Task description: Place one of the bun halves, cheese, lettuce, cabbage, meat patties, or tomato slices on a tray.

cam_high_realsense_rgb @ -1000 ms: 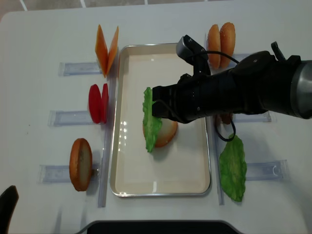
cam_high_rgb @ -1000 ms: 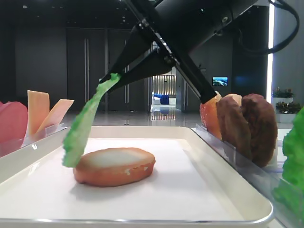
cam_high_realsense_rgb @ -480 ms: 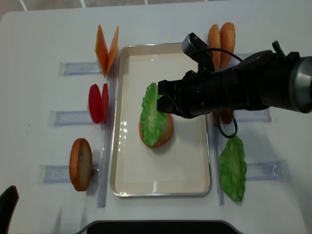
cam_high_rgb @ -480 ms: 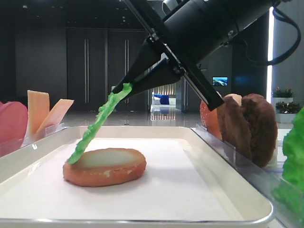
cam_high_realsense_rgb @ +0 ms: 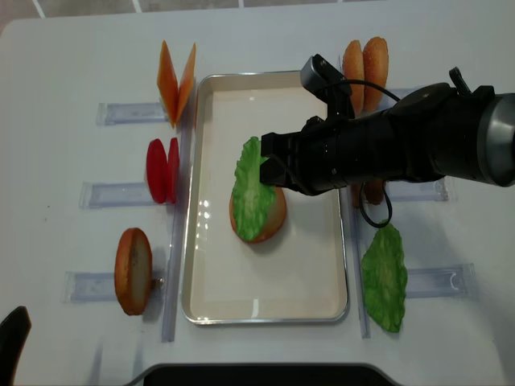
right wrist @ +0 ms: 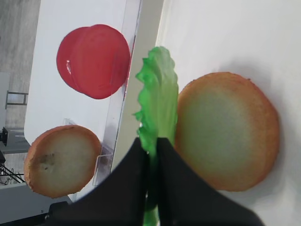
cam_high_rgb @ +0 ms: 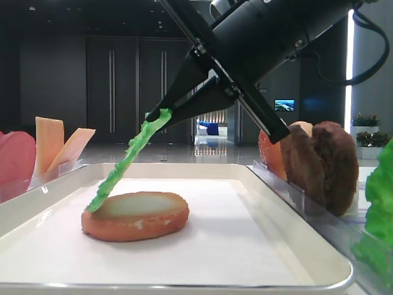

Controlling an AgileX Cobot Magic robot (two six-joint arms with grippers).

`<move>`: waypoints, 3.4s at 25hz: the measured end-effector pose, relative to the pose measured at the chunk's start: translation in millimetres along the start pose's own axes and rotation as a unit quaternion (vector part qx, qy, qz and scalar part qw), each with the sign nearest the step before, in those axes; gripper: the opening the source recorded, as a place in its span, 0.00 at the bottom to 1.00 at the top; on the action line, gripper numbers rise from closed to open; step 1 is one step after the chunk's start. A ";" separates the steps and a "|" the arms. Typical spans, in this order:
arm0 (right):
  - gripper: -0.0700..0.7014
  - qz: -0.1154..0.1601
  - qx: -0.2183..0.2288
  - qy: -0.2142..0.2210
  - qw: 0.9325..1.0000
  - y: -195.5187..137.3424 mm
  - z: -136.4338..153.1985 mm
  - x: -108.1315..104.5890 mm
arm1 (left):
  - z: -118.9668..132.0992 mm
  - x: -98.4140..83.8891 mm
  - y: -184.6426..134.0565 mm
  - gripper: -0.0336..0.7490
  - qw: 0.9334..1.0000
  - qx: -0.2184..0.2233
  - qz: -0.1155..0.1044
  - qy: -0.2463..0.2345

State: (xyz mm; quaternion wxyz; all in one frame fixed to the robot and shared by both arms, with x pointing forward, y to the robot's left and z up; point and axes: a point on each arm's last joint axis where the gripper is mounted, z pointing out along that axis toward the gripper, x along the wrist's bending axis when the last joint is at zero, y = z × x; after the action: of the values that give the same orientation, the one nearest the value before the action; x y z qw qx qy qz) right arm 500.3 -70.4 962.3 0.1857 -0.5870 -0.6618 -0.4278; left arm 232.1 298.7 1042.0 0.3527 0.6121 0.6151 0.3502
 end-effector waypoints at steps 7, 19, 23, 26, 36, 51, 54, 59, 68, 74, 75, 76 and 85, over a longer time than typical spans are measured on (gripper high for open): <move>0.37 -0.020 0.011 -0.011 1.000 -2.1 0.0 -2.0 | 0.0 0.0 0.0 0.70 1.000 0.000 0.000 0.000; 0.66 -0.084 0.067 -0.079 0.991 -11.3 -1.9 -14.8 | 0.0 0.0 0.0 0.70 1.000 0.000 0.000 0.000; 0.68 -0.088 0.076 -0.096 0.989 -12.5 -2.8 -17.8 | 0.0 -0.1 0.0 0.70 1.000 0.000 0.000 -0.001; 0.68 -0.083 0.077 -0.101 0.988 -12.7 -3.0 -18.5 | 0.0 -0.1 0.0 0.70 1.000 0.000 0.000 -0.001; 0.68 -0.101 0.041 -0.065 0.992 -3.0 -32.2 17.4 | 0.0 -0.1 0.0 0.70 1.000 0.000 0.000 -0.001; 0.68 -0.124 0.050 -0.027 0.991 -14.3 -50.1 73.0 | 0.0 -0.1 0.0 0.70 1.000 0.000 0.000 -0.001; 0.68 -0.140 0.045 -0.045 0.988 -9.9 -68.6 86.8 | 0.0 -0.1 0.0 0.70 1.000 0.000 0.000 -0.001; 0.68 -0.140 0.044 -0.103 0.984 -9.7 -93.9 92.0 | 0.0 -0.1 0.0 0.70 1.000 0.000 0.000 -0.001; 0.68 -0.131 0.094 -0.299 0.941 -15.2 -119.1 63.1 | 0.0 -0.1 0.0 0.70 1.000 0.000 0.000 -0.001; 0.68 -0.115 0.104 -0.330 0.931 -13.4 -125.6 55.0 | 0.0 -0.1 0.0 0.70 1.000 0.000 0.000 -0.001; 0.68 -0.106 0.105 -0.336 0.930 -11.3 -128.4 51.4 | 0.0 -0.1 0.0 0.70 1.000 0.000 0.000 -0.001; 0.68 -0.097 0.108 -0.343 0.928 -9.5 -131.7 47.7 | 0.0 -0.1 0.0 0.70 1.000 0.000 0.000 -0.001; 0.68 -0.023 0.076 -0.423 0.902 25.2 -193.6 -8.8 | 0.0 -0.1 0.0 0.70 1.000 0.000 0.000 -0.001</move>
State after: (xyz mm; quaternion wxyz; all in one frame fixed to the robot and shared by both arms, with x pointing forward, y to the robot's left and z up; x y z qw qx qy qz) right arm 476.4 -229.1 1073.8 -0.0781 -0.6812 -0.7221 -0.0916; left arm 232.1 298.6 1042.0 0.3531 0.6121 0.6150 0.3498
